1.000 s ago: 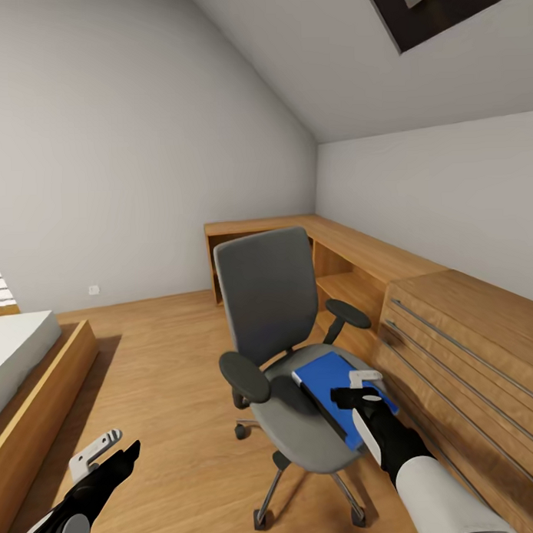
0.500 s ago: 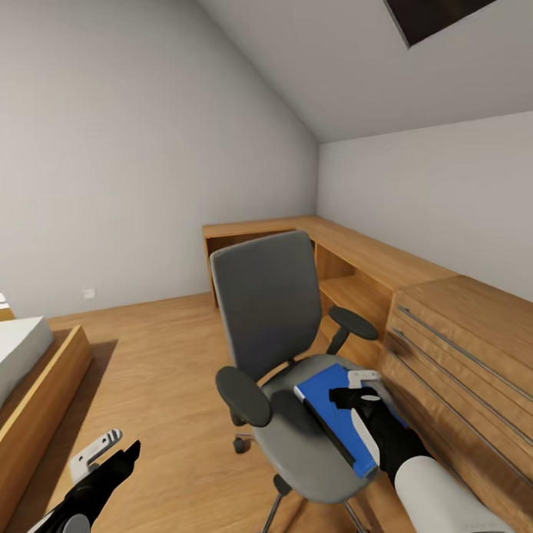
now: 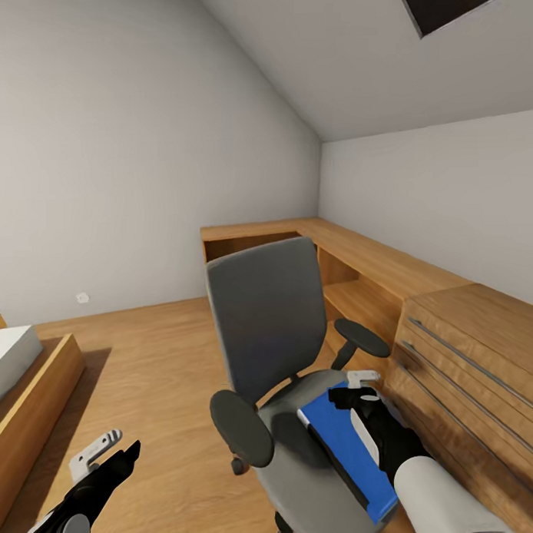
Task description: In the bedroom, organize the workspace by keeping the computer under the desk, ensuring the monitor is on the desk, placing the keyboard on the desk next to the monitor, placing the mouse on the desk next to the keyboard, moving the folder from the swivel chair onto the desk next to the mouse, stacking the notebook on top of the folder with the pen on top of the notebook, and positioning the swivel chair next to the desk.
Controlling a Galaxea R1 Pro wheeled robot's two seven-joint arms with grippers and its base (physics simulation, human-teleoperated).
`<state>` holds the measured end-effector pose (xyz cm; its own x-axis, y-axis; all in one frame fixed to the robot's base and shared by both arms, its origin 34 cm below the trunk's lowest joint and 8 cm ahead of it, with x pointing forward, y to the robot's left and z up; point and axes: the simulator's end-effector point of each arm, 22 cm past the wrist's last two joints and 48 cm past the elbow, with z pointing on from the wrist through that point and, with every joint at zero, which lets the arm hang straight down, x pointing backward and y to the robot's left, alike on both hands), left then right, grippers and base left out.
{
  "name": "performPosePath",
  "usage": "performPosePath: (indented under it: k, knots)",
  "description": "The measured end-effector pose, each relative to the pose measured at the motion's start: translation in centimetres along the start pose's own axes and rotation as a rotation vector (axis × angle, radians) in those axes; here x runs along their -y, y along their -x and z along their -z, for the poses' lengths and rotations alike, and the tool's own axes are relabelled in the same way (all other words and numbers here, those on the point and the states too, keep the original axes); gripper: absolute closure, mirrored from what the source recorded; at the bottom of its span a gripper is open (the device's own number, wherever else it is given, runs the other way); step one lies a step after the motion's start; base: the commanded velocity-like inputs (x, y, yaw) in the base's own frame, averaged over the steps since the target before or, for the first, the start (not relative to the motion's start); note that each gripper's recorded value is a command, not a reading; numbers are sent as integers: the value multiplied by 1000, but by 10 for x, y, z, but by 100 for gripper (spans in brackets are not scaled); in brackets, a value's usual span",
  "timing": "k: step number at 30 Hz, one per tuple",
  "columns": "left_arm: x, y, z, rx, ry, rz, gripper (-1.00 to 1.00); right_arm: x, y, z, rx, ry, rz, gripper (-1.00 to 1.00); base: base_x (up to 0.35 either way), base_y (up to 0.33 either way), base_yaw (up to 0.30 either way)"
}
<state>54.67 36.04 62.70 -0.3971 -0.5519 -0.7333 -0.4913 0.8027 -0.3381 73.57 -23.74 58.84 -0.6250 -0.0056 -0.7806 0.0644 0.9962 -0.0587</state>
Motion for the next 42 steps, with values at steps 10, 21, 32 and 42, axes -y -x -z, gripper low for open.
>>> performPosePath:
  k: [10, 21, 32, 42]
  knots:
    - [0, 0, 0, -2, 1, -2, -100, -4, 0, 0, -1, 5, -1, -100, 135, 0, 85]
    - [-1, -1, 0, -3, 1, -3, -100, -6, -1, 0, -4, 7, 0, -100, 10, 0, 142]
    - [-1, -1, 0, -4, 2, -3, -100, -6, -4, 0, -10, 7, 4, -100, 1, 0, 19]
    - [0, 1, 0, -1, 1, -3, -100, -15, -3, 1, -4, 21, 51, -100, 0, 0, 0]
